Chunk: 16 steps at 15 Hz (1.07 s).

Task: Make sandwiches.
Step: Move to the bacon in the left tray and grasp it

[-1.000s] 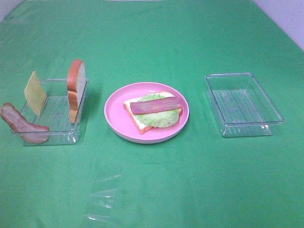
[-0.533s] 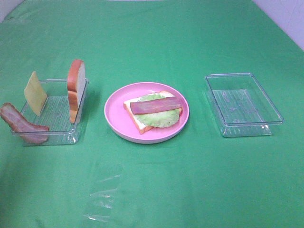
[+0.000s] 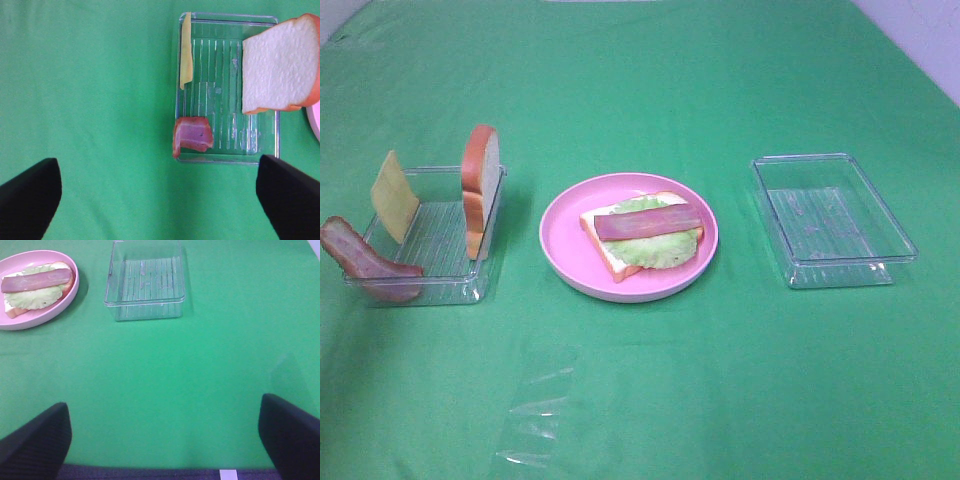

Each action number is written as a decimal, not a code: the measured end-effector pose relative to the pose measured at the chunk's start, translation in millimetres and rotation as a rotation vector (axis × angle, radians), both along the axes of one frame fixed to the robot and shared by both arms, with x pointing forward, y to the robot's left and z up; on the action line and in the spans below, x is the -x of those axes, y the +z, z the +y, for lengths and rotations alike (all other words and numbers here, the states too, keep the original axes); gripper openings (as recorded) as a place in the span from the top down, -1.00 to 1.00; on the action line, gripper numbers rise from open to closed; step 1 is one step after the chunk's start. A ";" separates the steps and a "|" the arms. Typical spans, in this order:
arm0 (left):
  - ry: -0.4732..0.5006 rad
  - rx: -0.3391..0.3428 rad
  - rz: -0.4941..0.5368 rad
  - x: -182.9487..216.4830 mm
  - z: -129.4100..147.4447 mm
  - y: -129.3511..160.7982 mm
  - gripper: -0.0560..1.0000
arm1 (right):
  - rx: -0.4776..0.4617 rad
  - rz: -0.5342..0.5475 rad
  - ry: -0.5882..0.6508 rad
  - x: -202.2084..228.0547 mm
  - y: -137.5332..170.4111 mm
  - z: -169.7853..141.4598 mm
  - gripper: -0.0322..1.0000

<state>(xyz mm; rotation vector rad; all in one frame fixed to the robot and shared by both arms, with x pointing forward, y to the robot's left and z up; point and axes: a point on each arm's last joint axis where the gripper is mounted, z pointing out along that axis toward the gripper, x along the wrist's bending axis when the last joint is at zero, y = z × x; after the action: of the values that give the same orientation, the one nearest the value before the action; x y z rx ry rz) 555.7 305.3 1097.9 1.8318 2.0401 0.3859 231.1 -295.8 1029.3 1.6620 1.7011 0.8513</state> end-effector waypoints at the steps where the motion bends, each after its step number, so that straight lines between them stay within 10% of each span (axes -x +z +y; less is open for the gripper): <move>1: -0.018 0.025 0.062 -26.2 -1.9 -23.3 -0.96 | 0.000 0.000 0.000 0.0 0.0 0.0 -0.93; 16: -0.079 0.072 0.258 -119.8 -23.8 -134.7 -0.96 | 0.000 0.000 0.000 0.0 0.0 0.0 -0.93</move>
<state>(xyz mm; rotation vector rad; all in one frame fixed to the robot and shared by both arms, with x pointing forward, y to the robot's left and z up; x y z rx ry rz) 675.5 281.5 963.2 1.9972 2.1060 0.0548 231.1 -295.8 1029.3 1.6620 1.7011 0.8513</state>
